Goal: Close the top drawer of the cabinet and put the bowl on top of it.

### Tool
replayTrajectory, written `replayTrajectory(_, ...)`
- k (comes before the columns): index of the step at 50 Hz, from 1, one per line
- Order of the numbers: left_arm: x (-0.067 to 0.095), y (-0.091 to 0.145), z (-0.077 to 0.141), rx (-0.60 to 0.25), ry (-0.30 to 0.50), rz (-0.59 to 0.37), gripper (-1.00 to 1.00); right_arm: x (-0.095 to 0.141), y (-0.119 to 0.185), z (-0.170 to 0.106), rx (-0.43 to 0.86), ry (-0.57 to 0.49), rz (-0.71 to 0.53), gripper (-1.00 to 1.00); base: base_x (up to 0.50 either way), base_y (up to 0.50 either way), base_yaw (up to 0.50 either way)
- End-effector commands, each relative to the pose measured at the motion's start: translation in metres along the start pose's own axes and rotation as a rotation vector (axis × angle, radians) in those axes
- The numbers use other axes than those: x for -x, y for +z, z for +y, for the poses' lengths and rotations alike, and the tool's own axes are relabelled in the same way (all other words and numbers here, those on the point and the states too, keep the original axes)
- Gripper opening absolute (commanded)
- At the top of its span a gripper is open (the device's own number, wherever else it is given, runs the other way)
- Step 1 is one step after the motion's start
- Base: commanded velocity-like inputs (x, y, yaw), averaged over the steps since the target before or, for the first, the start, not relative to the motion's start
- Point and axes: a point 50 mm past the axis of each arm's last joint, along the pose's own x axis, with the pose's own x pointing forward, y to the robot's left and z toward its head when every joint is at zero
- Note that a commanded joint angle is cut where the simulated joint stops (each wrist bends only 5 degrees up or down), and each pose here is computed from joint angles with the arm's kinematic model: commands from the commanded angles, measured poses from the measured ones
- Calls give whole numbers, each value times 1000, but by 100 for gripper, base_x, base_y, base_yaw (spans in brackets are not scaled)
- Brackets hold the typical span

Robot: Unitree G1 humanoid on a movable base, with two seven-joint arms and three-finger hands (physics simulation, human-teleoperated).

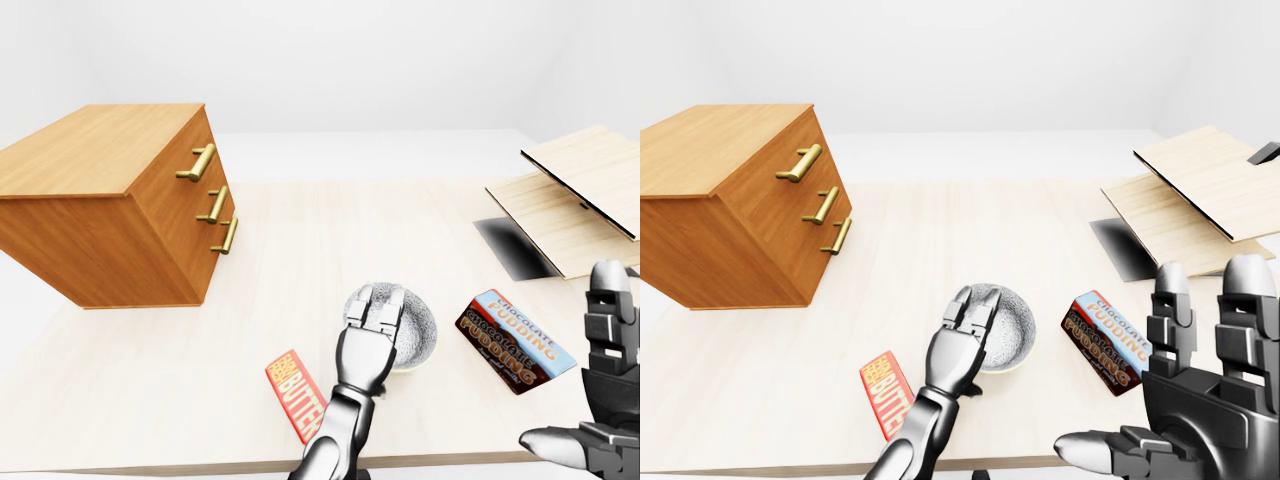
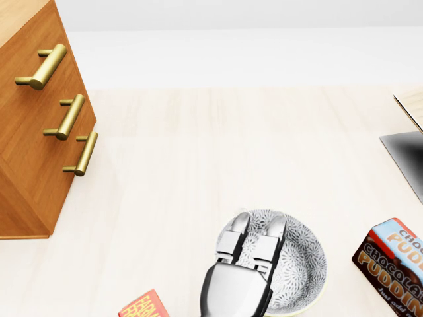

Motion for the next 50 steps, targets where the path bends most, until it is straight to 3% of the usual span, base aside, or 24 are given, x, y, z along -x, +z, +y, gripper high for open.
replayTrajectory(1, 0, -1, -3, -15, 1, 1, -100, 1, -1, 0, 2, 6, 6, 100, 0, 0, 0)
replayTrajectory(21, 2, 1, -5, -20, -11, -5, -100, 0, -2, 0, 3, 7, 10, 100, 0, 0, 0)
replayTrajectory(31, 0, 3, 4, -29, 2, -23, -100, 0, 0, 1, 6, 11, 5, 100, 0, 0, 0)
replayTrajectory(42, -7, 4, 32, -38, 69, -38, -100, 0, -1, 2, 5, 15, 8, 100, 0, 0, 0)
replayTrajectory(50, -8, 3, 37, -44, 74, -37, -100, -1, -4, 4, 2, 27, 23, 100, 0, 0, 0)
